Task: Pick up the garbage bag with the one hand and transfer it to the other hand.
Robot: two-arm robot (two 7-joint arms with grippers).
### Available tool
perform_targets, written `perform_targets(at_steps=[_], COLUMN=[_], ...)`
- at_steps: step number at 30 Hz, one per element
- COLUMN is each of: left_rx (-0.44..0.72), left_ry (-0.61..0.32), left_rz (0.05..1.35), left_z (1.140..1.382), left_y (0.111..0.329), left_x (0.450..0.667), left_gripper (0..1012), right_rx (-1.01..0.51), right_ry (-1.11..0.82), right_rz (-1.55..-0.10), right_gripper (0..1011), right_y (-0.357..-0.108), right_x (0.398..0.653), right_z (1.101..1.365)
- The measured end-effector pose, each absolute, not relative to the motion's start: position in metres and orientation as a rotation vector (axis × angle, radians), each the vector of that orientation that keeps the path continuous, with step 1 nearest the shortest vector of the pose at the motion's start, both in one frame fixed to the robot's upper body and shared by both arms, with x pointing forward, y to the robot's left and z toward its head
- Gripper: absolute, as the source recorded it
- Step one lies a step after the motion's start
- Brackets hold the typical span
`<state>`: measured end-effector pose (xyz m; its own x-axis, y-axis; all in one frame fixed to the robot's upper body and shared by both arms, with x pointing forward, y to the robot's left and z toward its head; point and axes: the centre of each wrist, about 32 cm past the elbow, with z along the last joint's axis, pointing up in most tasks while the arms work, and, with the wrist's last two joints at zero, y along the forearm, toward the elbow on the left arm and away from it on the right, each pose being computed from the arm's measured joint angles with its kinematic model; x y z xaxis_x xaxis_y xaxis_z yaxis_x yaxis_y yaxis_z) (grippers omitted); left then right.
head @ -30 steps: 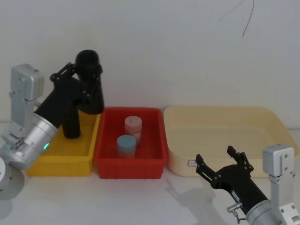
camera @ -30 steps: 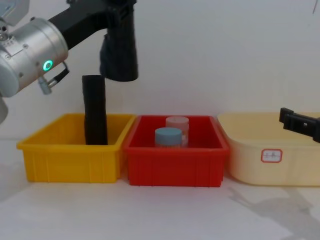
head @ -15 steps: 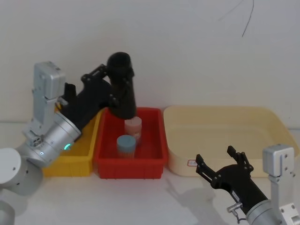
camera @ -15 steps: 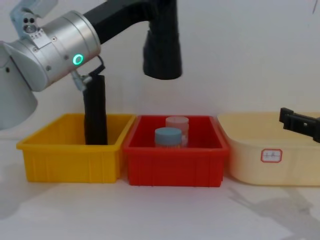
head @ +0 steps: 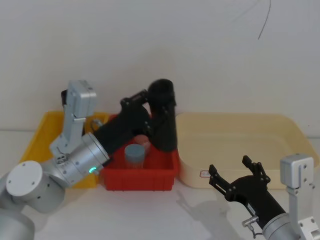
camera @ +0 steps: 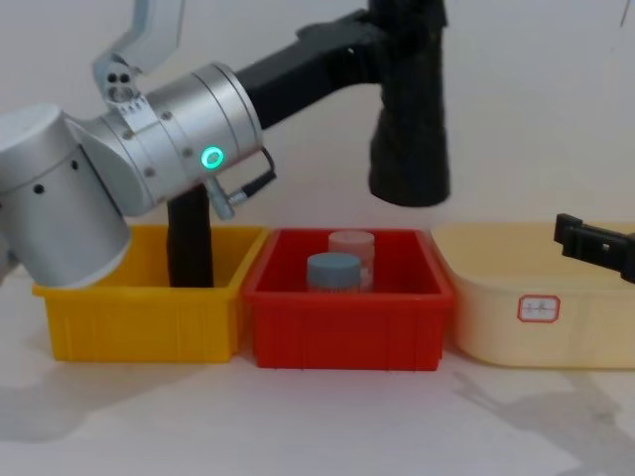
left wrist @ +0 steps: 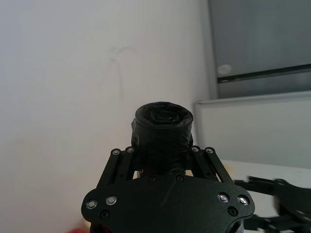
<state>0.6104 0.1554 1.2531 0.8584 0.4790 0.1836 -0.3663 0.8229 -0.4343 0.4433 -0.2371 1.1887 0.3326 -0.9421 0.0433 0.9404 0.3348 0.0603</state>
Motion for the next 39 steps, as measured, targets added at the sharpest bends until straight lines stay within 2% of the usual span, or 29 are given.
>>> perform_targets(at_steps=[12,32,39], left_rx=[-0.376,-0.38,-0.382], left_ry=[-0.244,-0.262,-0.265], left_rz=[0.355,0.431,0.445], left_z=[1.238,1.228,1.227], left_y=[0.143,0.143,0.144], left_x=[0.617,0.619,0.619], left_gripper=[435,435,435], right_rx=[0.026,0.026,0.013], right_ry=[-0.075,-0.076,-0.107], right_rz=[-1.229,-1.229,-1.187], right_gripper=[1000,1000,1000], right_y=[-0.237,-0.237,-0.237], right_x=[0.443,0.443,0.445], right_z=[1.189,1.189,1.193])
